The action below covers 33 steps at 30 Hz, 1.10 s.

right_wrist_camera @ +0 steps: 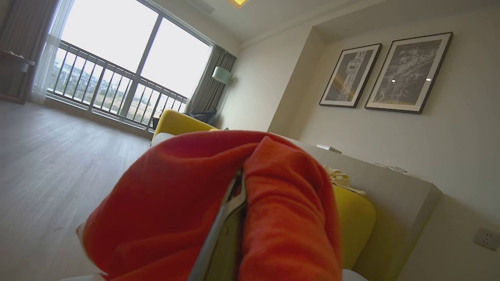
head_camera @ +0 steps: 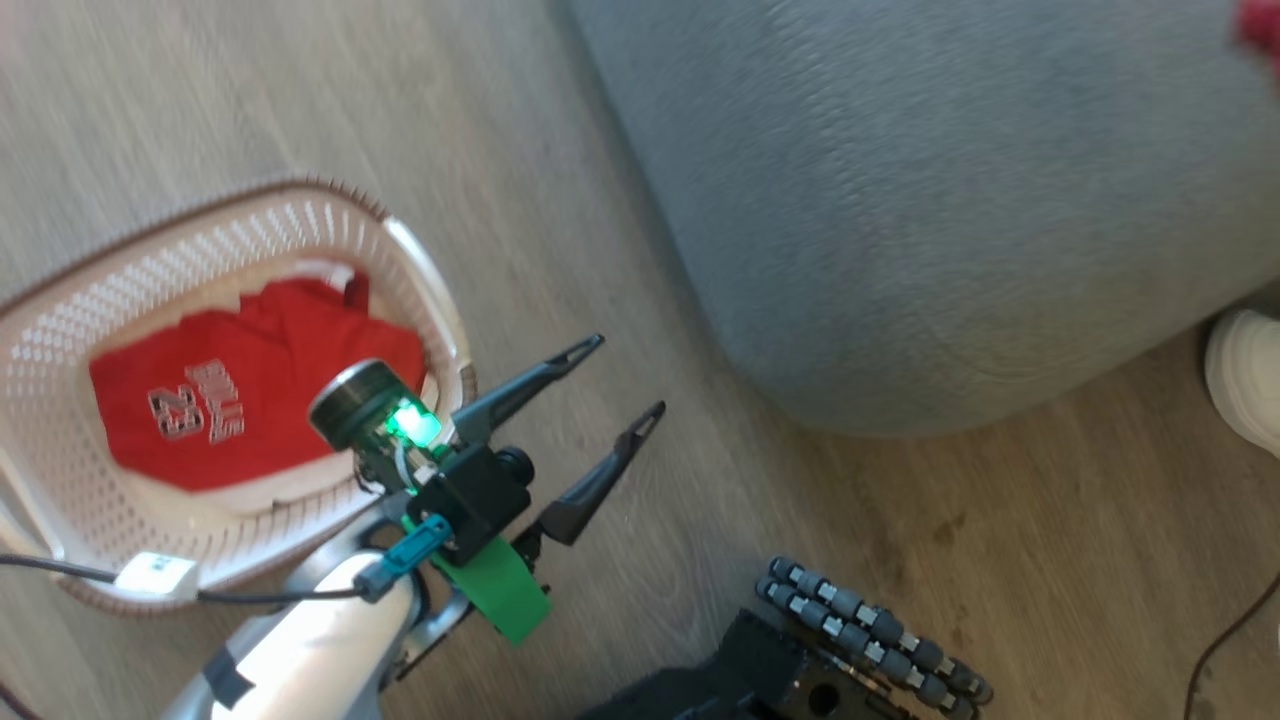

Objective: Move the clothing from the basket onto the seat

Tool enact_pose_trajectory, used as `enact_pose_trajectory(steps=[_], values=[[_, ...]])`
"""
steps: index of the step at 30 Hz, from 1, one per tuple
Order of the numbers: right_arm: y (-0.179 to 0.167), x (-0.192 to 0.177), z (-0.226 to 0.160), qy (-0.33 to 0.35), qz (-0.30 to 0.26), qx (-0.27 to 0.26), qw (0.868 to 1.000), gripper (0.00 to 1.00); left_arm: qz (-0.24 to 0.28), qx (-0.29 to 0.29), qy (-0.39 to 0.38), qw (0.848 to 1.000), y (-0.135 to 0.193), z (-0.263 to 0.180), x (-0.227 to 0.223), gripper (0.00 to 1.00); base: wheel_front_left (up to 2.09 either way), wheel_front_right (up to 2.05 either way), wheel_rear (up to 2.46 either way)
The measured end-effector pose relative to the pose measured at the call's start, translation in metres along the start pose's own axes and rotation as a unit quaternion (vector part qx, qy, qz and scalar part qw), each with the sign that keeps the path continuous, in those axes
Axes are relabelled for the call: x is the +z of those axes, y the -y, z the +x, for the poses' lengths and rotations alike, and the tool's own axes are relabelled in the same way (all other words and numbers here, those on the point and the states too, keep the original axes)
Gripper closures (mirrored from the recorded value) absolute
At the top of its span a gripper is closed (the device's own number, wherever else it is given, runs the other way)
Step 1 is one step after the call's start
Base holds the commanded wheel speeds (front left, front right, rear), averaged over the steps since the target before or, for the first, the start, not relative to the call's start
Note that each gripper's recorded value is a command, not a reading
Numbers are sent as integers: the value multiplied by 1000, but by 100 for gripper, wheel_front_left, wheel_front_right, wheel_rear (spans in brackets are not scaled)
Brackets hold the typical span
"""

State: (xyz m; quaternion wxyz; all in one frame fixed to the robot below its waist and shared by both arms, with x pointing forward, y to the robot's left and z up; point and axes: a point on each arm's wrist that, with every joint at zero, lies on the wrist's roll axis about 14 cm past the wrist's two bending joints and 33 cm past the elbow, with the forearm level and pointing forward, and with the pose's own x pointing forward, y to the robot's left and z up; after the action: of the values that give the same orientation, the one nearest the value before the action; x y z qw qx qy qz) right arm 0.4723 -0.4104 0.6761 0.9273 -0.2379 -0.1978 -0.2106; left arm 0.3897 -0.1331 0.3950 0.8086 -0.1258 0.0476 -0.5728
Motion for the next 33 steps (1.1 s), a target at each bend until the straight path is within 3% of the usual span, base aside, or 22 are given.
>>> enact_pose_trajectory(steps=[7, 11, 18, 24, 28, 33], values=[[-4, -33, 39, -12, 16, -28, 999, 100, -13, 22, -11, 1000, -21, -13, -22, 0, 0, 0, 0], [-16, -94, 40, -81, 49, -50, 994, 100, -24, 42, -23, 999, -33, -23, -36, 0, 0, 0, 0], [-66, -197, 21, -221, 115, -60, 967, 100, -23, 72, -37, 996, -55, -39, -51, 0, 0, 0, 0], [-68, -252, -19, -322, 124, -87, 935, 100, -19, 89, -42, 995, -65, -47, -55, 0, 0, 0, 0], [-73, -270, -37, -373, 124, -87, 915, 100, -18, 89, -43, 995, -66, -47, -56, 0, 0, 0, 0], [-75, -269, -35, -380, 121, -83, 913, 100, -16, 86, -41, 995, -64, -45, -54, 0, 0, 0, 0]])
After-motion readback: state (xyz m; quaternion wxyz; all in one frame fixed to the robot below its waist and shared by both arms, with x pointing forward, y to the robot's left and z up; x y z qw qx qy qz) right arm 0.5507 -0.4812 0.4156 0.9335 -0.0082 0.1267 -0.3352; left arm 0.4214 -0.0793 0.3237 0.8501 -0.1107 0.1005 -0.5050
